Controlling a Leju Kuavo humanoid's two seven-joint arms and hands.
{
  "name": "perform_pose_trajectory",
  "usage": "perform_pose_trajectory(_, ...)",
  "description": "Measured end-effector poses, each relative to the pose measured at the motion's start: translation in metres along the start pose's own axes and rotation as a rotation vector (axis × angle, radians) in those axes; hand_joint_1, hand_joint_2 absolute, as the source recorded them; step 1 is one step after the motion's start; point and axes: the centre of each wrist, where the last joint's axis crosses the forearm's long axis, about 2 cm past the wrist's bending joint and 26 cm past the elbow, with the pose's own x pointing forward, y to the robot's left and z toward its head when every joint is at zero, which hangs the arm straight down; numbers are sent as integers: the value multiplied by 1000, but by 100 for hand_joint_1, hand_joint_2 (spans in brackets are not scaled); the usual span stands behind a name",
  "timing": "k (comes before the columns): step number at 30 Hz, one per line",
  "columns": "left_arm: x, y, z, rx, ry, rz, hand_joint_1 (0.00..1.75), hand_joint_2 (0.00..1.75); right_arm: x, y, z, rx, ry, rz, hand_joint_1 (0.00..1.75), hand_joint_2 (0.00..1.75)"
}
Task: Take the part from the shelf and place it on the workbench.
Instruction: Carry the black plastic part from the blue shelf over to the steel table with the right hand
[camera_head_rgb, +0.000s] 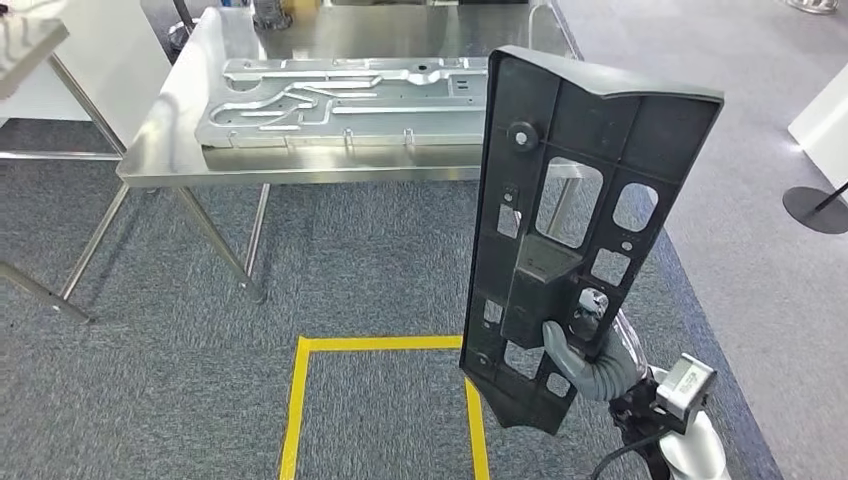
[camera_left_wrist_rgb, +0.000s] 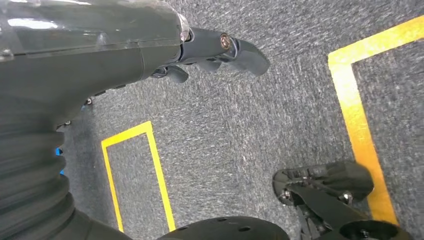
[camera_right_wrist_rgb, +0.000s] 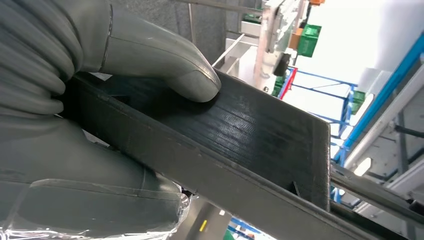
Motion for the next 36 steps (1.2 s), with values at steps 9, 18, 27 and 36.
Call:
perform_pose_trajectory(9, -3, 2, 0, 0, 6, -11, 0, 175, -2, 1, 0, -6, 3, -7, 173, 175)
perform_pose_trajectory(18, -3, 0, 0, -5, 3, -18, 0, 175, -2, 3, 2, -19, 5, -6, 173, 175)
perform_pose_trajectory(27, -1, 0, 0, -9, 2, -29, 0, 175, 0, 6, 8, -28, 15, -5, 173, 175)
perform_pose_trajectory(36, -4, 3, 0, -1, 9, -23, 0, 175, 1, 6, 10, -24, 10, -7, 173, 175)
